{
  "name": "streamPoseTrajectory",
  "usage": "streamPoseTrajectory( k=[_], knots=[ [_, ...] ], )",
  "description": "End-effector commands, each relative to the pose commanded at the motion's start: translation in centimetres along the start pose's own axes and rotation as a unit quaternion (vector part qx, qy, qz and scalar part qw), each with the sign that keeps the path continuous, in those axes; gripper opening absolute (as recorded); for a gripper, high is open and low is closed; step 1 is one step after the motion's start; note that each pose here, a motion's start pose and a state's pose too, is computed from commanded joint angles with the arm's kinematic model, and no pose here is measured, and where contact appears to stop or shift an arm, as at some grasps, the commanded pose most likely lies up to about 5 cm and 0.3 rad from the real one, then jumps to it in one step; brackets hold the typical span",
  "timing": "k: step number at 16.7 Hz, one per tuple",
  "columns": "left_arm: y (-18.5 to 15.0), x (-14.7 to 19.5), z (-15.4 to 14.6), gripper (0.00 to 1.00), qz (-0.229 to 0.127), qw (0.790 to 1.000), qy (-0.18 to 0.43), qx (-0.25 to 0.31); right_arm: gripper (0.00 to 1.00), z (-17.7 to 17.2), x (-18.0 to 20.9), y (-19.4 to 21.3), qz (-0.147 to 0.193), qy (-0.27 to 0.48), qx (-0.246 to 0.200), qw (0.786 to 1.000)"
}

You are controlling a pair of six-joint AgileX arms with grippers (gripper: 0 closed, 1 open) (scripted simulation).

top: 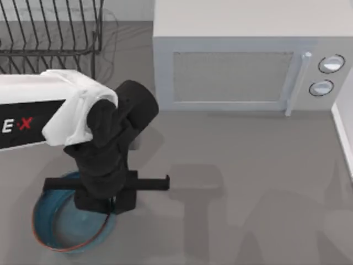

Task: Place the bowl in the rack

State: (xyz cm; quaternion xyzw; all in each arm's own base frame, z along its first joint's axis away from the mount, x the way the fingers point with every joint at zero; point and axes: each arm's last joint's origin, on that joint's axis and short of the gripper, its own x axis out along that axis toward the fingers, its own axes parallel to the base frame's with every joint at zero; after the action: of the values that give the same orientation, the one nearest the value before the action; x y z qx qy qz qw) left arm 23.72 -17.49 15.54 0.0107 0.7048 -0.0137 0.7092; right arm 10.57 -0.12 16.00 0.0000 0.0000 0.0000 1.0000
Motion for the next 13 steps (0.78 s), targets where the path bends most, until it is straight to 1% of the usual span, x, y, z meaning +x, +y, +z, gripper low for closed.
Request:
streamPoseTrajectory(
  k=[5,7,10,12,13],
  knots=[
    [-0.6,-7.4,0.8,0.00,0.013,1.000,0.018,-0.001,1.00,0.0,0.0,0.0,0.000,0.000,0.000,1.000],
    [-0.3,-10.7,0.6,0.00,0.016,1.000,0.023,-0.003,1.00,0.0,0.0,0.0,0.000,0.000,0.000,1.000],
    [0.4,-15.3,-0.2,0.00,0.009,1.000,0.012,-0.006,1.00,0.0,0.0,0.0,0.000,0.000,0.000,1.000],
    [0.9,-17.0,-0.7,0.00,0.003,1.000,0.004,-0.007,1.00,0.0,0.0,0.0,0.000,0.000,0.000,1.000],
    [1.0,-17.3,-0.8,0.00,0.001,1.000,0.002,-0.007,1.00,0.0,0.0,0.0,0.000,0.000,0.000,1.000]
  ],
)
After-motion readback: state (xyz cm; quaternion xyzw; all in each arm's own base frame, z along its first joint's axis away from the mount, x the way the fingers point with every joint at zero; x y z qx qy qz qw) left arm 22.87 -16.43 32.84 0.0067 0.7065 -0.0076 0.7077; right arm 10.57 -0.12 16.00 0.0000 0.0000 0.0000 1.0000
